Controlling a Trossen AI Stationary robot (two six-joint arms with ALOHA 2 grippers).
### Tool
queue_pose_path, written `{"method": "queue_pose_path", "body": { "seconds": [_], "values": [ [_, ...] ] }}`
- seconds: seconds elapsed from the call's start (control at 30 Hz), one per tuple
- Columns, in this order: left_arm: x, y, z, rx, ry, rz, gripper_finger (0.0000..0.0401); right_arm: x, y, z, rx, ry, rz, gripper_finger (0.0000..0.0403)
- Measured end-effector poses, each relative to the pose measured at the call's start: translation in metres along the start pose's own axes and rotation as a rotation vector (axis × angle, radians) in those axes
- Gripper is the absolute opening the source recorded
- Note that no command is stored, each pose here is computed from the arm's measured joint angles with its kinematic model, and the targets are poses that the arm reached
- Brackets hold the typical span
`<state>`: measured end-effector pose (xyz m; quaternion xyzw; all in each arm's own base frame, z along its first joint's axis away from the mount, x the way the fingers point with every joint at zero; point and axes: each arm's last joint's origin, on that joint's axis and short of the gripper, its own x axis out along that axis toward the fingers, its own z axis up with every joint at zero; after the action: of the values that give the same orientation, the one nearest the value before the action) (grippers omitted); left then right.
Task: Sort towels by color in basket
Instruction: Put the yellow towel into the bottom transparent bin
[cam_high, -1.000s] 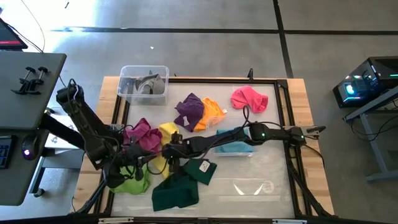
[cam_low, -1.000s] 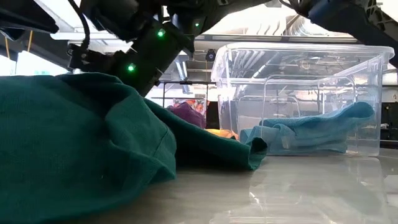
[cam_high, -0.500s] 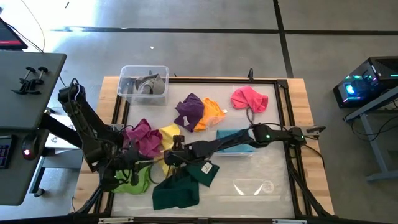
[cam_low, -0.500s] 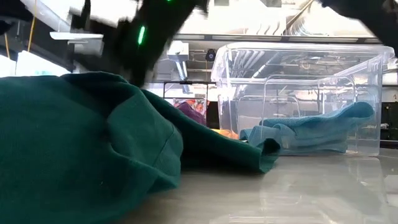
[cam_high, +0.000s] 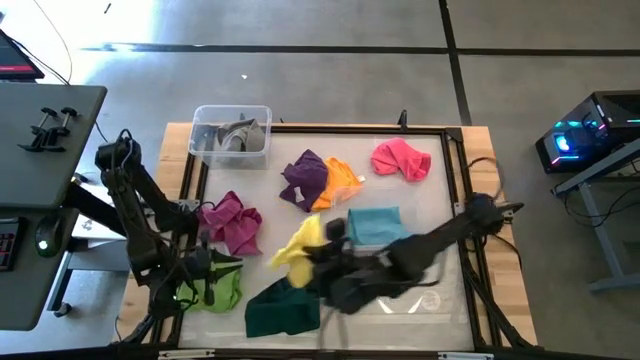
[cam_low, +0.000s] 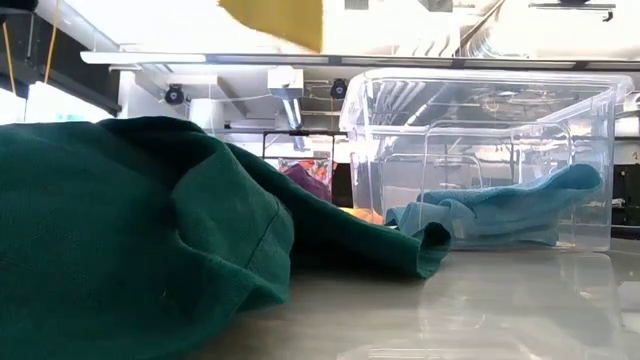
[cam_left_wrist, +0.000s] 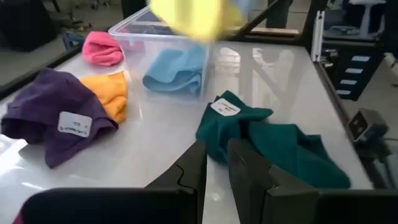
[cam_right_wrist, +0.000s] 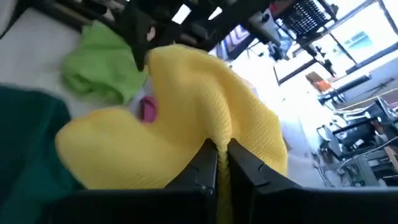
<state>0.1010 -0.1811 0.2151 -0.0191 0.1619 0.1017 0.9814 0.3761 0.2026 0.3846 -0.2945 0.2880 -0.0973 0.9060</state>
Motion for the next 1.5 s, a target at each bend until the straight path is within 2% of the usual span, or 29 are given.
{"method": "queue_pose_path", "body": {
  "seconds": [0.1, 0.3, 0.37, 0.43, 0.53, 0.67, 0.73, 0.8, 0.9, 1.0, 1.13, 1.23, 1.33, 1.5],
  "values": [
    [0.004, -0.004, -0.007, 0.042, -0.021, 0.029, 0.0051, -0.028, -0.013, -0.010, 0.050, 0.049, 0.033, 0.0013],
    [0.010, -0.011, -0.019, 0.089, -0.096, 0.092, 0.0051, -0.063, -0.046, -0.050, 0.139, 0.301, -0.092, 0.0014],
    [0.011, -0.013, -0.021, 0.069, -0.101, 0.094, 0.0051, -0.065, -0.052, -0.056, 0.201, 0.323, -0.131, 0.0015],
    [0.012, -0.016, -0.023, 0.041, -0.101, 0.089, 0.0051, -0.070, -0.062, -0.063, 0.207, 0.302, -0.090, 0.0015],
    [0.013, -0.019, -0.024, 0.009, -0.078, 0.067, 0.0051, -0.073, -0.082, -0.083, 0.290, 0.305, 0.032, 0.0015],
    [0.013, -0.023, -0.023, -0.021, -0.069, 0.045, 0.0051, -0.062, -0.098, -0.127, 0.480, 0.368, 0.106, 0.0016],
    [0.013, -0.025, -0.022, -0.028, -0.075, 0.040, 0.0051, -0.060, -0.104, -0.148, 0.600, 0.351, 0.169, 0.0016],
    [0.013, -0.026, -0.021, -0.026, -0.081, 0.039, 0.0051, -0.052, -0.103, -0.165, 0.687, 0.315, 0.270, 0.0016],
    [0.013, -0.026, -0.020, -0.030, -0.083, 0.039, 0.0051, -0.031, -0.090, -0.193, 0.753, 0.300, 0.387, 0.0016],
    [0.015, -0.026, -0.020, -0.032, -0.085, 0.048, 0.0051, -0.012, -0.084, -0.221, 0.797, 0.334, 0.392, 0.0016],
    [0.019, -0.025, -0.018, -0.050, -0.089, 0.067, 0.0051, 0.008, -0.079, -0.254, 0.829, 0.427, 0.311, 0.0022],
    [0.022, -0.024, -0.017, -0.061, -0.089, 0.080, 0.0051, 0.015, -0.086, -0.264, 0.890, 0.441, 0.265, 0.0041],
    [0.026, -0.022, -0.016, -0.064, -0.088, 0.095, 0.0051, 0.017, -0.090, -0.268, 0.908, 0.457, 0.264, 0.0075],
    [0.031, -0.020, -0.014, -0.059, -0.087, 0.121, 0.0051, 0.008, -0.103, -0.251, 0.918, 0.411, 0.265, 0.0123]
  ]
}}
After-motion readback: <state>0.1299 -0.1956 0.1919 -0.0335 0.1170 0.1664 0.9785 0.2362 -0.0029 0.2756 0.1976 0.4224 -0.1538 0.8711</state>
